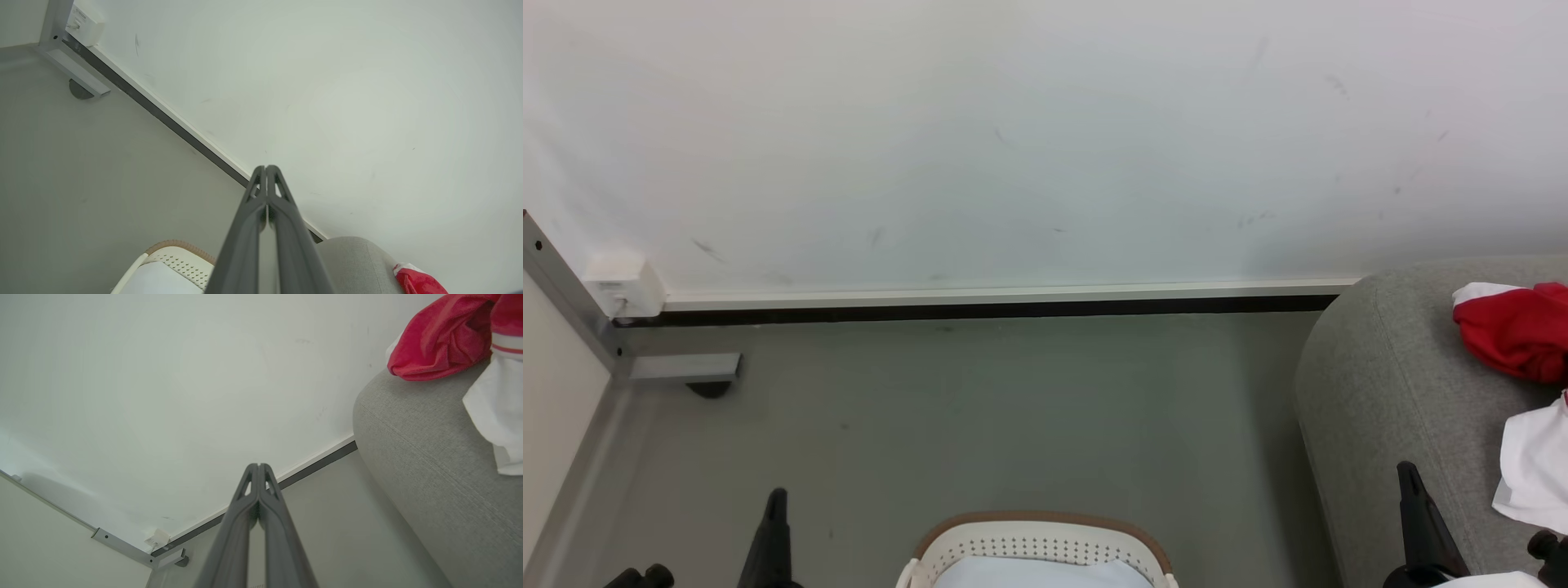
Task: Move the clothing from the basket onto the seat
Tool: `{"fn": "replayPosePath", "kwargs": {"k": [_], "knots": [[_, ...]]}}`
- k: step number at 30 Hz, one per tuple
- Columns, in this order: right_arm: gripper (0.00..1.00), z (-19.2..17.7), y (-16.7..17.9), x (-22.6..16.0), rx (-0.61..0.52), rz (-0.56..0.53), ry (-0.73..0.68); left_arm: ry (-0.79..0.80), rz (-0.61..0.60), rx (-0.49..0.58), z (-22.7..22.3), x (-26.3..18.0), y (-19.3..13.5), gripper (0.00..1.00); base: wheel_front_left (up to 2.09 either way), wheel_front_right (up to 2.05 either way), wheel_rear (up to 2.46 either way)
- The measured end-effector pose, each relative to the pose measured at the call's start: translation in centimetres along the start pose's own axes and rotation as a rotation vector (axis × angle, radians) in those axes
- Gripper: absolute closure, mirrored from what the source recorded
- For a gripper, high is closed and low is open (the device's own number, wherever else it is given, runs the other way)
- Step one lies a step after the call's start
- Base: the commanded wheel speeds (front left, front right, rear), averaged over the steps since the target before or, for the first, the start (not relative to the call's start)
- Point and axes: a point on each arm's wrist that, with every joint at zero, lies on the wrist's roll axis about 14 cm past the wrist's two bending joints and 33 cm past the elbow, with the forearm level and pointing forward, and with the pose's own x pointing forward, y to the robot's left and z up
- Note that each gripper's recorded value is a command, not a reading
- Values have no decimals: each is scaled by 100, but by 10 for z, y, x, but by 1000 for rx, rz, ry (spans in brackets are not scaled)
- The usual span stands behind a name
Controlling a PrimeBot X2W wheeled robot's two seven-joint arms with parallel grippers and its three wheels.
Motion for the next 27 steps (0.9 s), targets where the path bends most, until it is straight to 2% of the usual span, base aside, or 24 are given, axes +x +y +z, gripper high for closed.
{"fn": "replayPosePath", "kwargs": {"k": [27], "knots": [[100,11,-7,10,305,-31,-10,12,13,-310,5,9,1,100,0,0,0]]}}
